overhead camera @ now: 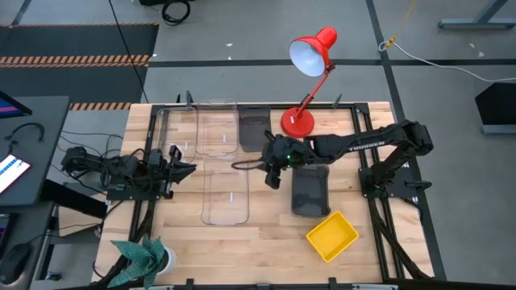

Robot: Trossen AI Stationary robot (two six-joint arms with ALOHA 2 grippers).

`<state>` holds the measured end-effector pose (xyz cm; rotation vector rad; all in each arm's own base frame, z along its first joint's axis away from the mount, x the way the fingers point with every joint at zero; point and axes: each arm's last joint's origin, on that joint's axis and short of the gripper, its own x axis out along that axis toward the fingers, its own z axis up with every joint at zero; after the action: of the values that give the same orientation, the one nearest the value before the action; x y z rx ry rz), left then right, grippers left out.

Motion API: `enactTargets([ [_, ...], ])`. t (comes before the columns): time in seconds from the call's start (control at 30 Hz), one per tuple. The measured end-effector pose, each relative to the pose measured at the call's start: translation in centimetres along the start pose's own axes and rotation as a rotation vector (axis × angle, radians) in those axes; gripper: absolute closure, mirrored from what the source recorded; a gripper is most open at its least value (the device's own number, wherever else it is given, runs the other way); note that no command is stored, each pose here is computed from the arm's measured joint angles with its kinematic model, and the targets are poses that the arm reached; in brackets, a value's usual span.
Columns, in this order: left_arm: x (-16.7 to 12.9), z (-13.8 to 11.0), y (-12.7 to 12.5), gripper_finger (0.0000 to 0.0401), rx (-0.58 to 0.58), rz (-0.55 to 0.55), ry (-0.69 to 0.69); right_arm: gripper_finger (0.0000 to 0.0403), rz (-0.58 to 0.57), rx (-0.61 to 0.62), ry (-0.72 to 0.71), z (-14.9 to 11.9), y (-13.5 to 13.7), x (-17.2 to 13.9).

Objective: Stack baskets by color
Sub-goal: Stack the top black bin on top of the bottom black bins

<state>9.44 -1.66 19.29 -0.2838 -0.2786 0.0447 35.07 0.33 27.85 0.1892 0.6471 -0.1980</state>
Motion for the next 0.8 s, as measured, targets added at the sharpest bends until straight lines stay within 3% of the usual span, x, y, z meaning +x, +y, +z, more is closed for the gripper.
enactTargets([
  [0.23,0.0,0.0,0.0,0.0376,0.0,0.0,0.0,0.026,-0.005,-0.002,-0.028,2.3,-0.2,-0.6],
  [0.43,0.0,0.0,0.0,0.0369,0.0,0.0,-0.001,0.026,0.011,-0.021,0.054,3.2,0.4,2.0],
  [0.6,0.0,0.0,0.0,0.0368,0.0,0.001,0.0,0.026,-0.042,-0.086,0.145,5.1,0.7,2.6],
  [0.8,0.0,0.0,0.0,0.0375,0.0,0.0,-0.001,0.026,-0.118,-0.139,0.266,5.7,-1.3,3.9],
])
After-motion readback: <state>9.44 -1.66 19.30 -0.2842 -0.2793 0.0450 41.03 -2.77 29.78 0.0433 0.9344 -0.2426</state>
